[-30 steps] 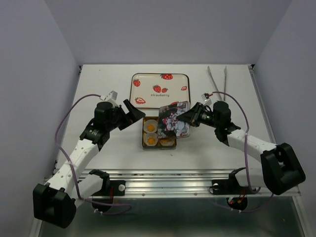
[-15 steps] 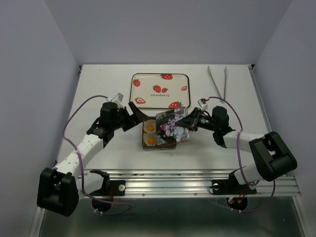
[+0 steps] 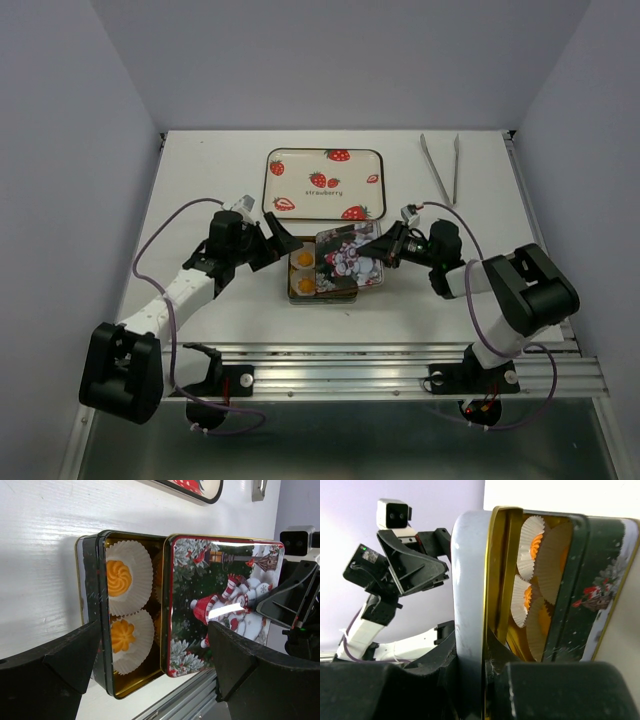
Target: Pack the cookies
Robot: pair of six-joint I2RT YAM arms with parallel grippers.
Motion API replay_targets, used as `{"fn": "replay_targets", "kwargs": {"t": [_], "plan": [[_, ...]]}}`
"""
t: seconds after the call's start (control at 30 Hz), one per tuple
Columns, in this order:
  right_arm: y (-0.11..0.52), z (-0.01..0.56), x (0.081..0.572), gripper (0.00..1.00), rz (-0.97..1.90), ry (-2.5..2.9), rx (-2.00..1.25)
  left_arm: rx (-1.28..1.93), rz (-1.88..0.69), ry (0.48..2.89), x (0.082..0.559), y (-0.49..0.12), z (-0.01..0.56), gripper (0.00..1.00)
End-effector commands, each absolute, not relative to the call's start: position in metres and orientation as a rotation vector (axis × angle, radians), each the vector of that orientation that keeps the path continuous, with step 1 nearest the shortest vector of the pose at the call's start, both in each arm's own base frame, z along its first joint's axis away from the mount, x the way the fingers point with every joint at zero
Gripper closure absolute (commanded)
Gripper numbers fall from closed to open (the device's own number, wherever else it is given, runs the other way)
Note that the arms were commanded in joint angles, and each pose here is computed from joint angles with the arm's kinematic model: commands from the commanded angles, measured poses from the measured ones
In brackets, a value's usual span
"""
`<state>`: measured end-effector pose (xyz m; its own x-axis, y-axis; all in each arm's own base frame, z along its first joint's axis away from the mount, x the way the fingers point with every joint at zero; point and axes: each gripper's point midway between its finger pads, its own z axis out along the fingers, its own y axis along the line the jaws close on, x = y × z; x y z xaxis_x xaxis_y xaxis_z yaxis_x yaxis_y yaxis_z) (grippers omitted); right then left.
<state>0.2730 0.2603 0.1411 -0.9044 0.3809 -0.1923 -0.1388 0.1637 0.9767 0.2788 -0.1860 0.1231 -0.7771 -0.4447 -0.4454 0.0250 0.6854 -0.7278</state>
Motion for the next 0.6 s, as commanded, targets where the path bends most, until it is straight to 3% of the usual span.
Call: {"fn": "replay_targets", "kwargs": {"t": [0.0,0.27,0.57], "plan": [[0.256,0.153,0.277,0.87,1.849,1.943,0.156,-0.25,-1.026,2.245,0.282,-0.192,0.126,0.01],[0.259,0.151,0.276,0.84,1.954,1.897,0.105,-0.224,-1.023,2.276,0.285,-0.194,0.117,0.01],[0.259,0.143,0.276,0.68,1.961,1.922,0.128,-0.241,-1.001,2.284,0.286,-0.192,0.11,0.01]]}}
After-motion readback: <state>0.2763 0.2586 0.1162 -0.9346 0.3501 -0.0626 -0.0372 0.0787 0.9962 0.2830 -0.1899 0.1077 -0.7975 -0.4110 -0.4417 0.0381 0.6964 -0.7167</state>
